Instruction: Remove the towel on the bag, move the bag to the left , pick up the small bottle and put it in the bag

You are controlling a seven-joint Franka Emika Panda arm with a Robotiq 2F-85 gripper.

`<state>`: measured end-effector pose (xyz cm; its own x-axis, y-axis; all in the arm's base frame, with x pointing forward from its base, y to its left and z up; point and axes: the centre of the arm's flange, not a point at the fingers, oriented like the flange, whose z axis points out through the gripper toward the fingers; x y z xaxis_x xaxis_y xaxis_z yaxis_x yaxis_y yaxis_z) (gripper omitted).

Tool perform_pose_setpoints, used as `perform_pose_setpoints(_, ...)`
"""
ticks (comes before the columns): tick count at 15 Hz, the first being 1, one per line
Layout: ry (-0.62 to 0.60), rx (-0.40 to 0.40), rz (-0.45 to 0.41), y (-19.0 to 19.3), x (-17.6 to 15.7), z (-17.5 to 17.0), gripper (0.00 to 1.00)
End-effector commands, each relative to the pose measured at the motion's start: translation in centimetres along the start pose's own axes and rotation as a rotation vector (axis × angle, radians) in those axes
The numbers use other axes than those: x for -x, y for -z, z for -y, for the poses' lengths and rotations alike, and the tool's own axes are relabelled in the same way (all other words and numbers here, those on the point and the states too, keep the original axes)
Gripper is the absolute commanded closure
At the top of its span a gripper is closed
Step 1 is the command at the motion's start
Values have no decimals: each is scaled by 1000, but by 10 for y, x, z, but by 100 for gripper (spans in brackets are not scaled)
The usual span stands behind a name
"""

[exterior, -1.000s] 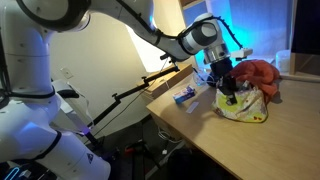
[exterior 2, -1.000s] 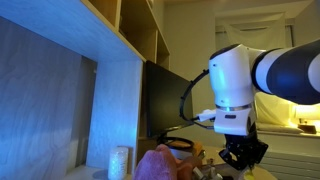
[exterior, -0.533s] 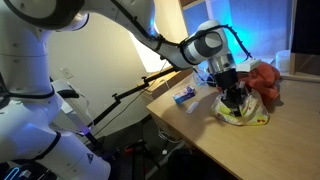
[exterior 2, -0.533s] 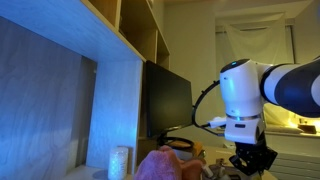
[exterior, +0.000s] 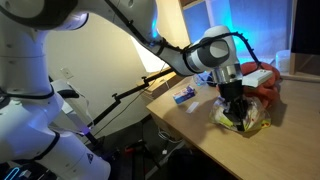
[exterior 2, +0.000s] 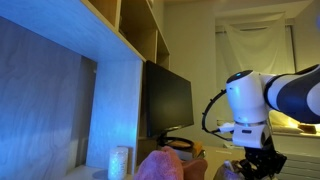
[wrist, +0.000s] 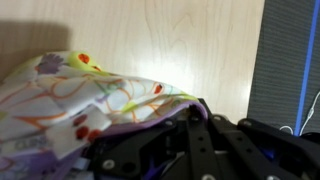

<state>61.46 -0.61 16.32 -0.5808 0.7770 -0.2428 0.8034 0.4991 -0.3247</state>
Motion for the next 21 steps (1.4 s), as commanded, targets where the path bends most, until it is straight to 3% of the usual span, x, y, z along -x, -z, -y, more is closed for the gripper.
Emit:
perform_pose_setpoints(1,-62,-9,-32,-15,8,24,99)
perform_pose_setpoints(5,-51,18,-30,-14,5,26,99)
perform_pose_setpoints(8,19,156,11,7,-9,26,99)
perform_pose_setpoints(9,31,212,13,14,-13,28,73)
perform_pose_setpoints(10,25,248,10,20,-16,29,72)
perform_pose_setpoints(12,21,301,14,29,-20,34,59)
perform_pose_setpoints(19,29,334,60,74,-35,69,6)
perform_pose_setpoints(21,25,356,75,87,-38,86,0)
